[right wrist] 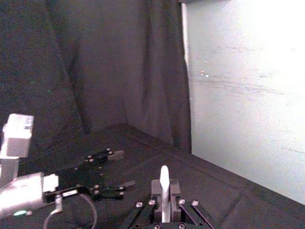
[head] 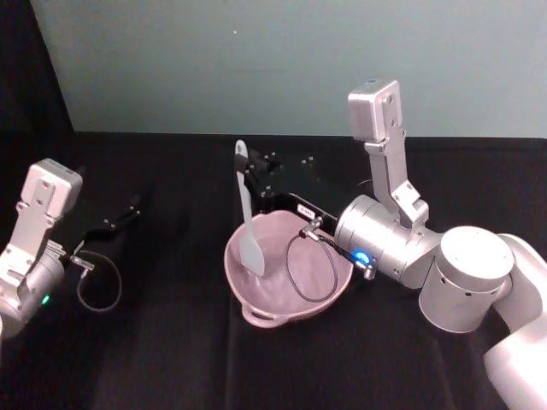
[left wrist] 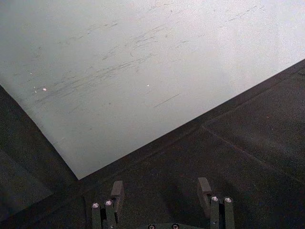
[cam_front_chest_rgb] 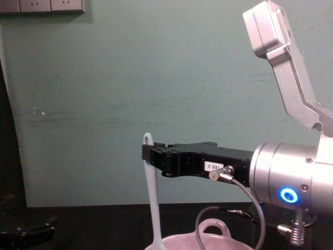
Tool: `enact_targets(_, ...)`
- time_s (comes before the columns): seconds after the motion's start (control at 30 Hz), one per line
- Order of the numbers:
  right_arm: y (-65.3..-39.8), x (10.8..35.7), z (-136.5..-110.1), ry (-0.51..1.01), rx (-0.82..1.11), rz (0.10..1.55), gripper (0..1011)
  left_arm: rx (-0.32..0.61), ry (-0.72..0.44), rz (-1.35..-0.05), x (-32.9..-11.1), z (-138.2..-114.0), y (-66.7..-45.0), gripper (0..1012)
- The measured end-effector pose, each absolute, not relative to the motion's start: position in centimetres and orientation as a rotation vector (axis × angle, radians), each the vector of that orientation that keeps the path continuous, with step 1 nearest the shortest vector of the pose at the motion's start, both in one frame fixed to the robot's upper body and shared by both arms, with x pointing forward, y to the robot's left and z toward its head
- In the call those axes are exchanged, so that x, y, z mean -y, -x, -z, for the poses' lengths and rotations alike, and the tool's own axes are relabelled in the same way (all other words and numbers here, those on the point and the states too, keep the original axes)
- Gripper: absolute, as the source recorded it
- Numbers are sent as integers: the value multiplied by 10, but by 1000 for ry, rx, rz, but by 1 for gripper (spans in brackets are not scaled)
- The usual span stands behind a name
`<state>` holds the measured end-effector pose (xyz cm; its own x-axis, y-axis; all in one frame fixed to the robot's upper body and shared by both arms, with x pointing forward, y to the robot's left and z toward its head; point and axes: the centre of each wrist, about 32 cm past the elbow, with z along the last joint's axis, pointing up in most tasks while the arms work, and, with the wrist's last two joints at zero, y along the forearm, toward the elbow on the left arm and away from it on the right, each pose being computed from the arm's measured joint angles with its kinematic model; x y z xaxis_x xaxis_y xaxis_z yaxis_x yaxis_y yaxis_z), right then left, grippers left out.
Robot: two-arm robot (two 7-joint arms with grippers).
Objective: Use the one hand to pick up the spoon and stir the clear water in the bowl.
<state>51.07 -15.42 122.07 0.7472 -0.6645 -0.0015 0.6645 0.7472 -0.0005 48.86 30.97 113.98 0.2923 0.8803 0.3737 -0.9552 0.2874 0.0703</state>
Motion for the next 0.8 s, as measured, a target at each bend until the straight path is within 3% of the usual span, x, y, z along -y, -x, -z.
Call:
enact_targets(0.4, -524, 185, -1215, -23, -25, 848, 109, 285, -305, -1248, -310, -1140, -489, 1011)
enact_targets(0.8, -510, 218, -1217, -11, -17, 920, 109, 285, -304, -1248, -310, -1140, -489, 1011)
